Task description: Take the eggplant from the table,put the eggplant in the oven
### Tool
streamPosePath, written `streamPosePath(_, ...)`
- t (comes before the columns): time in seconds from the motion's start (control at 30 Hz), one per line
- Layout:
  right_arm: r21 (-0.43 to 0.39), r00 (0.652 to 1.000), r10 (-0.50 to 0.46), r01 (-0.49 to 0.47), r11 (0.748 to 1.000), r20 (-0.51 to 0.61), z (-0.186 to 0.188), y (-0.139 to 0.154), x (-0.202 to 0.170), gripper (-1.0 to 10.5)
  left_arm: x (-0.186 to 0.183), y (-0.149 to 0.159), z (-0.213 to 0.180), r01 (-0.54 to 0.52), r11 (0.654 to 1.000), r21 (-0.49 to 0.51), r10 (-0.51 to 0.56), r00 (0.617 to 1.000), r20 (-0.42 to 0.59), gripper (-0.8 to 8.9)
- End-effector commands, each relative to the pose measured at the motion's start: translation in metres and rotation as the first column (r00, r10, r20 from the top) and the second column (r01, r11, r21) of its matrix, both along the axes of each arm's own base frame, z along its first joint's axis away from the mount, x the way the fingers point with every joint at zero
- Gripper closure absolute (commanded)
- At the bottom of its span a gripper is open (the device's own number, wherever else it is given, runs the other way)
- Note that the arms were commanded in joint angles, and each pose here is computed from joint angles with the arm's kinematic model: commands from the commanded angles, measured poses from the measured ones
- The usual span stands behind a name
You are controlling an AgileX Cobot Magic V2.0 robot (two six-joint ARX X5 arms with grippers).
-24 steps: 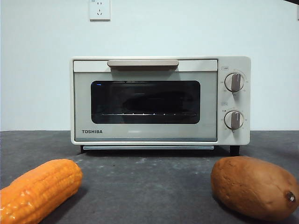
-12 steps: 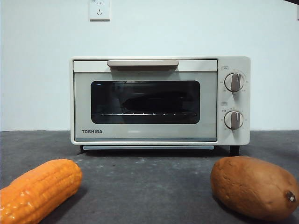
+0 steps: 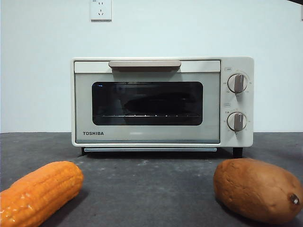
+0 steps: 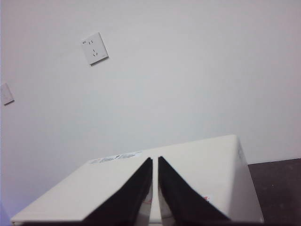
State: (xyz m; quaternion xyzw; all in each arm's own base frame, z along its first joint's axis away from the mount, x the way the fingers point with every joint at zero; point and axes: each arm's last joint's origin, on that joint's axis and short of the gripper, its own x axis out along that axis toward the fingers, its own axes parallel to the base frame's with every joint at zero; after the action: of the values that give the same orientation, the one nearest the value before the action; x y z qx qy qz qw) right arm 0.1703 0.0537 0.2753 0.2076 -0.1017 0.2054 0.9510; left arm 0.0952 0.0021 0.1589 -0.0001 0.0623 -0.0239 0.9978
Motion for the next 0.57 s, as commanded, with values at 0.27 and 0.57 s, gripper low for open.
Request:
streamPosePath(0.27, -0.337, 0.973, -0.228, 0.21, 0.918, -0.016, -0.002, -0.015, -0.029, 9.4, 0.001, 0.0, -0.007, -0.003, 1.0, 0.008, 0.004, 1.0, -0.011, 8.08)
streamPosePath(0.57, -0.451, 0.954, -0.281, 0.207, 0.868, -0.104, -0.03, -0.041, -0.064, 9.4, 0.001, 0.0, -0.007, -0.003, 1.0, 0.008, 0.004, 1.0, -0.011, 8.08)
